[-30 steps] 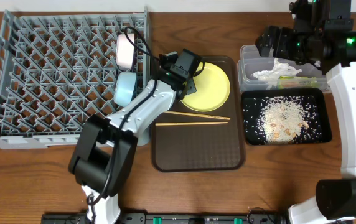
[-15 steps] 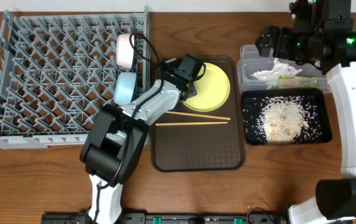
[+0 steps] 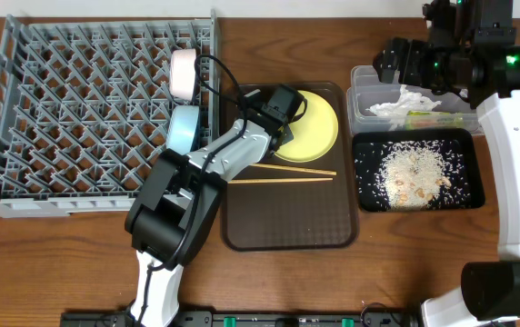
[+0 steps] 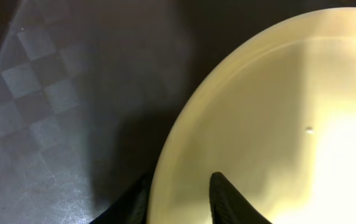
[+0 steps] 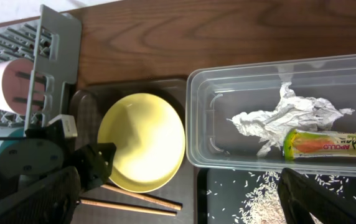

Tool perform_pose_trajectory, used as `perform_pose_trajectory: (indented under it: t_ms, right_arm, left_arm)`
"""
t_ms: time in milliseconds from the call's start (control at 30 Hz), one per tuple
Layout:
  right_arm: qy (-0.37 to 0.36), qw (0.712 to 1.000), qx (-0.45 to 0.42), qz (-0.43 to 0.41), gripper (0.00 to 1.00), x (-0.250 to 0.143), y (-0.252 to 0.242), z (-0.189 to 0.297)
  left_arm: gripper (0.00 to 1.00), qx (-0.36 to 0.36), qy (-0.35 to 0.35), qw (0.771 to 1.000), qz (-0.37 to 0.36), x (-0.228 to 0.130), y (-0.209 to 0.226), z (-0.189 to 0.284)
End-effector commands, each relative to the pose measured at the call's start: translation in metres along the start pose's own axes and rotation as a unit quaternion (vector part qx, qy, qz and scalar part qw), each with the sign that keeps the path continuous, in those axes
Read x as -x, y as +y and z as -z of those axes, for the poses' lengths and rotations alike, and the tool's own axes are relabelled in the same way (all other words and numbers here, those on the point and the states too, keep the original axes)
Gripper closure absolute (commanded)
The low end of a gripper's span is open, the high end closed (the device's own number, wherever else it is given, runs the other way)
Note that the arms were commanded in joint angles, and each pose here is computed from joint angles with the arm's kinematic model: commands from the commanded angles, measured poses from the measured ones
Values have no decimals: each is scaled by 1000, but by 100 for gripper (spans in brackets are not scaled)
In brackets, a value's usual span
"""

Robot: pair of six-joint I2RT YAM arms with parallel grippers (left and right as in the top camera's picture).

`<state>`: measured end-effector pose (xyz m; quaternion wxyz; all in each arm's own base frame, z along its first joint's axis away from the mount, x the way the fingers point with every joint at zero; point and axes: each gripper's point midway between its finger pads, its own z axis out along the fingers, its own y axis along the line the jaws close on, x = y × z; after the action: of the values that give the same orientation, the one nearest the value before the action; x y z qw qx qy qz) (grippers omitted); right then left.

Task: Sort waste into correct bins and load items into the dishwasher
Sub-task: 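Lift the yellow plate on edge and carry it left to the rack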

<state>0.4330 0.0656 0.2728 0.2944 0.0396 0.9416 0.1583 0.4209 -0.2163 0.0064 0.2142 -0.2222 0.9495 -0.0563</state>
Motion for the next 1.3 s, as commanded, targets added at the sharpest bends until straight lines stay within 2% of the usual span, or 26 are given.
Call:
perform_pose_trajectory:
  t_ms: [0, 33, 67, 300, 500, 667, 800, 1000, 1267]
  right_arm:
    - [4, 1000, -1, -2, 1, -1, 1, -3]
    - [4, 1000, -1, -2, 1, -1, 1, -3]
    - [4, 1000, -1, -2, 1, -1, 1, -3]
    - [4, 1000, -1, -2, 1, -1, 1, -3]
    - [4, 1000, -1, -2, 1, -1, 1, -3]
    - [4, 1000, -1, -2, 1, -1, 1, -3]
    - [4, 1000, -1, -3, 1, -1, 1, -3]
    - [4, 1000, -1, -3, 1, -1, 1, -3]
    - [4, 1000, -1, -3, 1, -1, 1, -3]
  left_arm:
    - [81, 13, 8, 1000, 3, -6, 6, -9]
    - [90, 13, 8, 1000, 3, -6, 6, -9]
    - [92, 14, 9, 1000, 2, -7, 7, -9]
    - [93, 5, 3, 1000, -15, -2, 2, -1]
    - [93, -15, -47, 995, -86, 26, -8, 35]
    - [93, -17, -125, 977, -173, 63, -14, 87]
    - [93, -30, -158, 957, -242, 78, -20, 123]
    - [93, -40, -184, 941, -282, 88, -23, 151]
    - [93, 53, -250, 921, -295, 118, 2, 172]
